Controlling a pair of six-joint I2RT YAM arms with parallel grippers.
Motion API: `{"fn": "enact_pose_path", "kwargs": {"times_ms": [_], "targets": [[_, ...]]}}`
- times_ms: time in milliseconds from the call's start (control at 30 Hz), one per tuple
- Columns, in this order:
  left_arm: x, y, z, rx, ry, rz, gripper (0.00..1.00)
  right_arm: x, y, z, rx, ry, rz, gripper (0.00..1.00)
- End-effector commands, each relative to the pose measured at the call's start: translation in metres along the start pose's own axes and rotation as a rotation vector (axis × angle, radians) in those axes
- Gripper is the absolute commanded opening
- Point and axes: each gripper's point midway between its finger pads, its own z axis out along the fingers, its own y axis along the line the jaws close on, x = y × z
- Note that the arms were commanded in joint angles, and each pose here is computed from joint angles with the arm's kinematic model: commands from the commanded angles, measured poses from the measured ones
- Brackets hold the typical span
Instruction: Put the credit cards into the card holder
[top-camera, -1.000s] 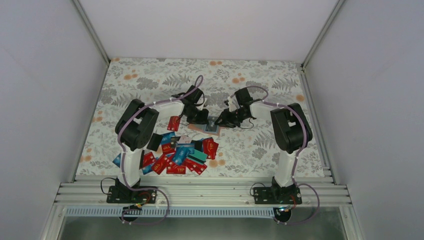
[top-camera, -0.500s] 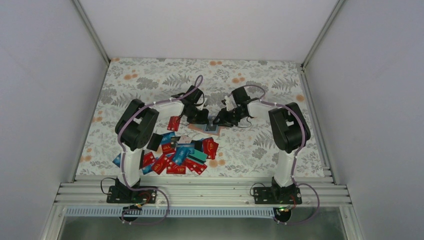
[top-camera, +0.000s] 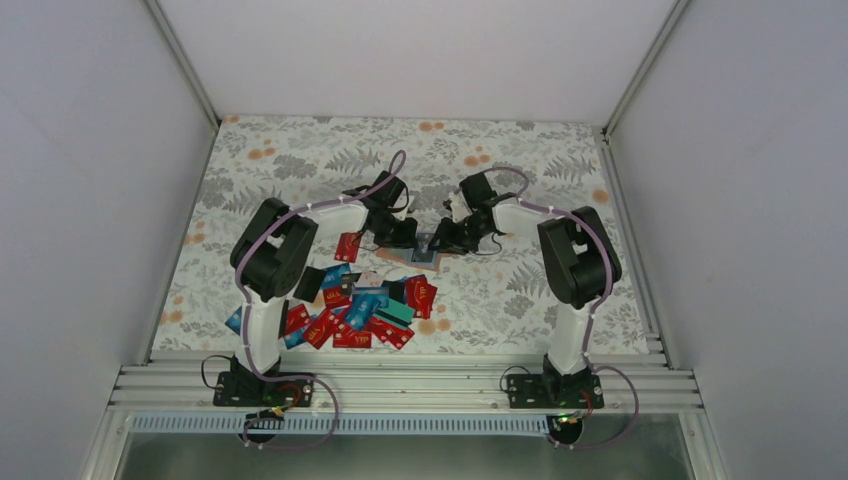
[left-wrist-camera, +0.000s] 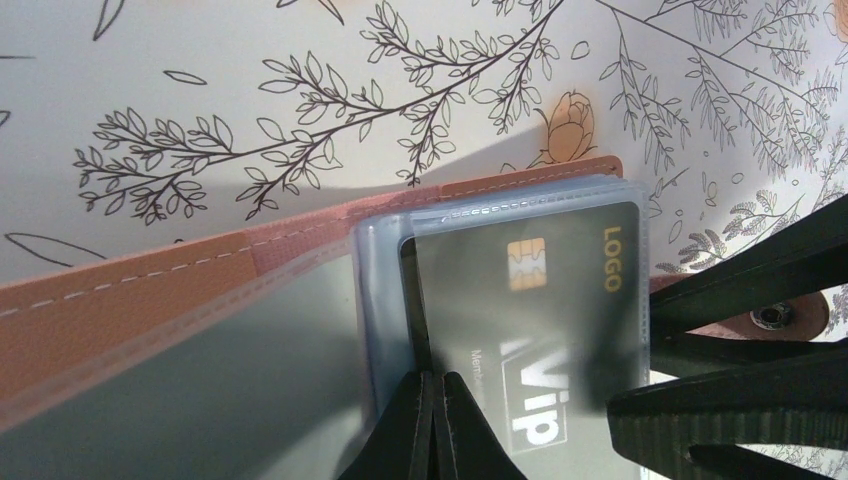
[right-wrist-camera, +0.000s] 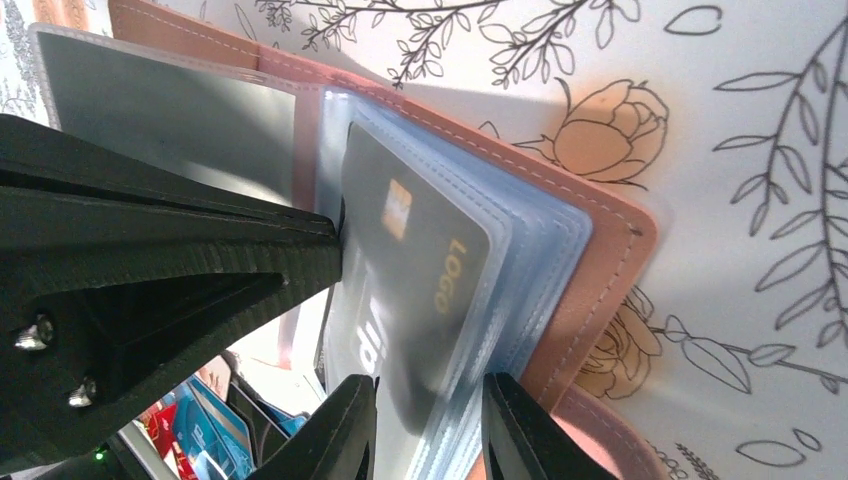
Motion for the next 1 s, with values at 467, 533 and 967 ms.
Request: {"fn": "enact_pose_path", "kwargs": {"times_ms": [467, 533, 967], "targets": [[0.022, 0.016, 0.018, -0.049, 0.068, -0.021, 0.02, -0.009, 0.021, -0.015, 0.025, -0.038, -0.05, 0.29], [0.022, 0.015, 0.018, -0.047, 0.066, -0.019, 0.02, -0.009, 0.02, -0.012, 0.023, -0.035, -0.048, 0.29], [0.022, 0.015, 0.019, -0.046, 0.066, -0.019, 0.03, -0.01, 0.02, -0.01, 0.049, -0.029, -0.051, 0.28]]}}
